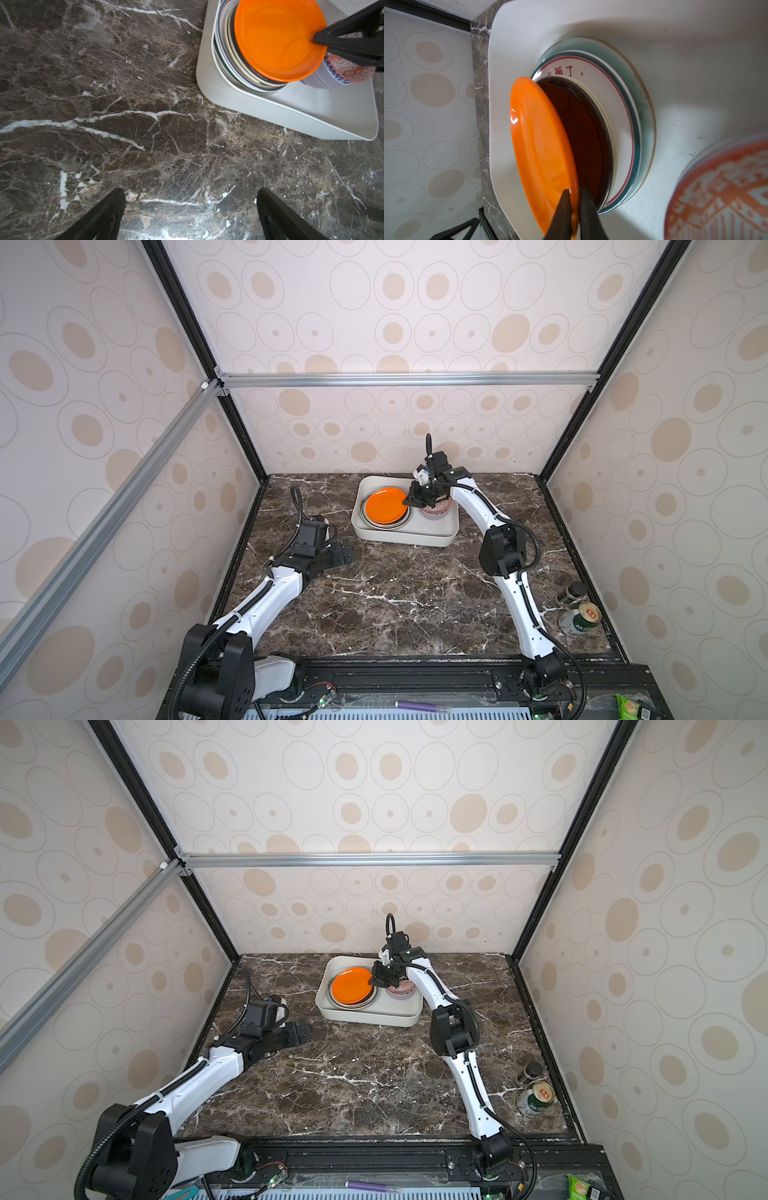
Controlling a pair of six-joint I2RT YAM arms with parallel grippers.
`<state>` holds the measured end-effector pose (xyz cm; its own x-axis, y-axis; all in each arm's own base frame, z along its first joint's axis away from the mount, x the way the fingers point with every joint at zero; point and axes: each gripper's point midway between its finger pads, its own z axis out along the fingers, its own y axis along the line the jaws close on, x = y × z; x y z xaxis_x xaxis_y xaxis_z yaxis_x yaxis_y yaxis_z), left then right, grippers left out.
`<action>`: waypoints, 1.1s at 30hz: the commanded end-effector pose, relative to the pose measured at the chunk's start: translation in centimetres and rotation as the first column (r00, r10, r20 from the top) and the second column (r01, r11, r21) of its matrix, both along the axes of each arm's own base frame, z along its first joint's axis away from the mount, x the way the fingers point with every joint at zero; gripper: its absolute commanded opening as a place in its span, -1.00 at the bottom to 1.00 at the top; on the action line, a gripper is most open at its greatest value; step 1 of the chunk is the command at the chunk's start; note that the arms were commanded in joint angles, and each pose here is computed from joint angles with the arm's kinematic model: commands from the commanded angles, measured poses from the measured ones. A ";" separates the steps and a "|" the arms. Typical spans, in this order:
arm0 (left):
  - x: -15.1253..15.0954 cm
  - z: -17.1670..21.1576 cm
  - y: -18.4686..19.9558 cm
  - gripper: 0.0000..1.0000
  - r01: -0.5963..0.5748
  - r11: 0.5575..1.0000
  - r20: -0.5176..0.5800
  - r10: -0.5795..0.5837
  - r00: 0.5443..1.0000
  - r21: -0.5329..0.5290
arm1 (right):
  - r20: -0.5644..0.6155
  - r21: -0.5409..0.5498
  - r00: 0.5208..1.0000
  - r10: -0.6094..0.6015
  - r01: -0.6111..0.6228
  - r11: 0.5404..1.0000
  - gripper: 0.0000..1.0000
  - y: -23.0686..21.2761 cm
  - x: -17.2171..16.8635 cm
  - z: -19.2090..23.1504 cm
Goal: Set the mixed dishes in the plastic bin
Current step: 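Carry the orange plate with the right gripper into the bin, then lower the orange plate onto the black plate and open the right gripper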
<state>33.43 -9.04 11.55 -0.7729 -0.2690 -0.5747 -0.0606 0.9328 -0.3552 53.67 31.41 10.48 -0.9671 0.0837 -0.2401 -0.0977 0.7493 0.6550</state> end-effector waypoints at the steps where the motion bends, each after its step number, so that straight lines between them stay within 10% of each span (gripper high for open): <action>1: 1.4 2.1 -0.6 0.98 0.037 0.998 0.066 -0.034 0.997 -0.046 | -0.011 0.030 1.000 0.002 -0.002 1.000 -0.74 0.6 0.0 0.4; 17: 1.1 2.5 -0.6 0.98 0.038 0.996 0.093 -0.031 0.995 -0.084 | 0.057 -0.022 0.998 0.026 -0.025 0.999 0.02 -0.7 -1.2 4.6; 33: -0.7 3.3 -0.8 0.98 0.049 0.991 0.149 -0.029 0.988 -0.127 | 0.046 -0.104 0.998 0.045 -0.040 0.994 -0.25 -5.0 -8.5 7.6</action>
